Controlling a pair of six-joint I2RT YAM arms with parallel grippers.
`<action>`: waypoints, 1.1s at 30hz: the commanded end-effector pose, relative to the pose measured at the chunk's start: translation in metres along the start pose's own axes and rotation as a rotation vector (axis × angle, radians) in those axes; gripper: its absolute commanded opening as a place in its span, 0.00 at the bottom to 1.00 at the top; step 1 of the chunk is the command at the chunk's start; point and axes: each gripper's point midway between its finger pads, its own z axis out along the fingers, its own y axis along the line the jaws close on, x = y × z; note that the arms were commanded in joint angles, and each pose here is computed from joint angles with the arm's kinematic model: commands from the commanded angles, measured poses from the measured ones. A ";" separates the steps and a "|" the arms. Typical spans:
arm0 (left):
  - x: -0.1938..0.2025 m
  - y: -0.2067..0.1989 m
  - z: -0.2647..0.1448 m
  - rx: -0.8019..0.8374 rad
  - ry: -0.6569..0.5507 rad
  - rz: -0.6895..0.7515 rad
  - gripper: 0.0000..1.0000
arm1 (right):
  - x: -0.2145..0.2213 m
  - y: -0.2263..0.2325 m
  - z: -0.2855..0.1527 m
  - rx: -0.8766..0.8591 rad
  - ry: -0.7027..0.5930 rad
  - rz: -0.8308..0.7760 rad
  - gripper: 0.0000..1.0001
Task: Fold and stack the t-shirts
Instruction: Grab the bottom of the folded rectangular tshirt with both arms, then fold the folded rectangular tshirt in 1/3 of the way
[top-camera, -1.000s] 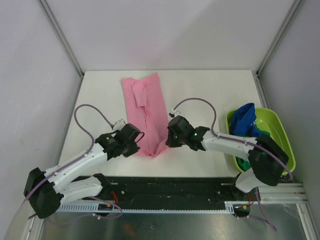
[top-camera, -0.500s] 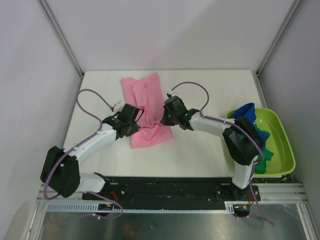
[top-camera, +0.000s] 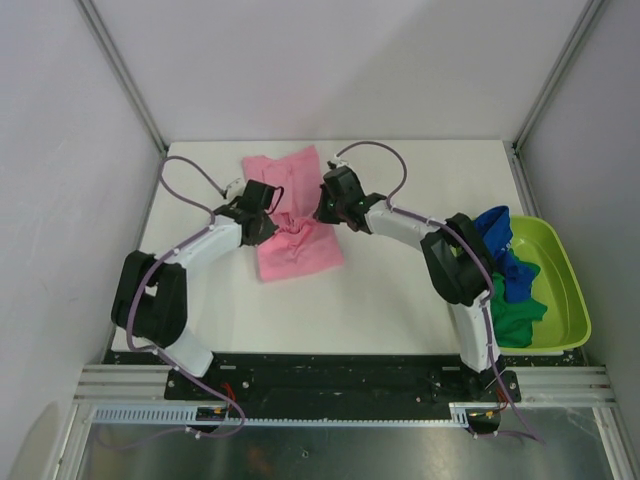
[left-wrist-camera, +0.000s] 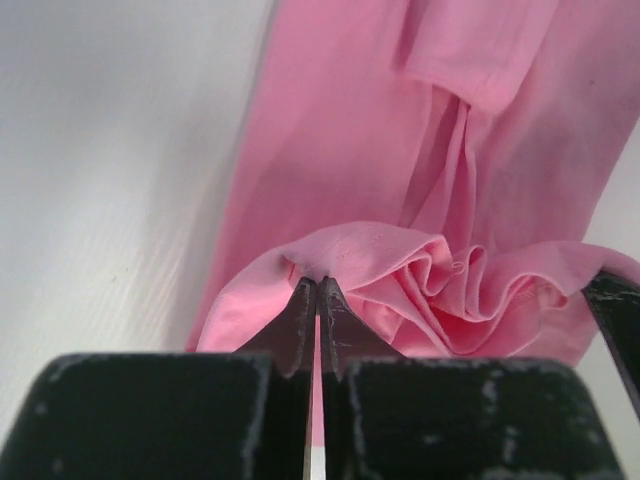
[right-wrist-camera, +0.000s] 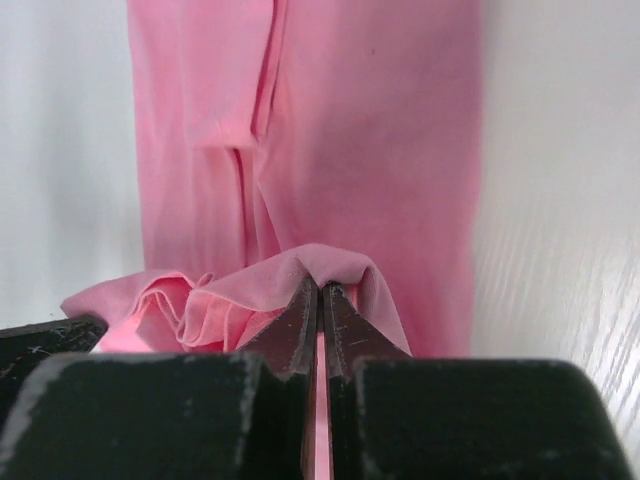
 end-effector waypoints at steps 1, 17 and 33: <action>-0.029 -0.012 0.008 0.025 -0.050 -0.010 0.00 | -0.031 0.006 0.009 -0.023 -0.041 -0.001 0.00; -0.059 -0.028 0.035 0.069 -0.051 0.006 0.00 | -0.052 -0.008 0.030 -0.001 -0.054 0.036 0.00; -0.072 -0.029 0.056 0.059 -0.042 0.026 0.00 | -0.059 -0.015 0.047 -0.020 -0.039 0.058 0.00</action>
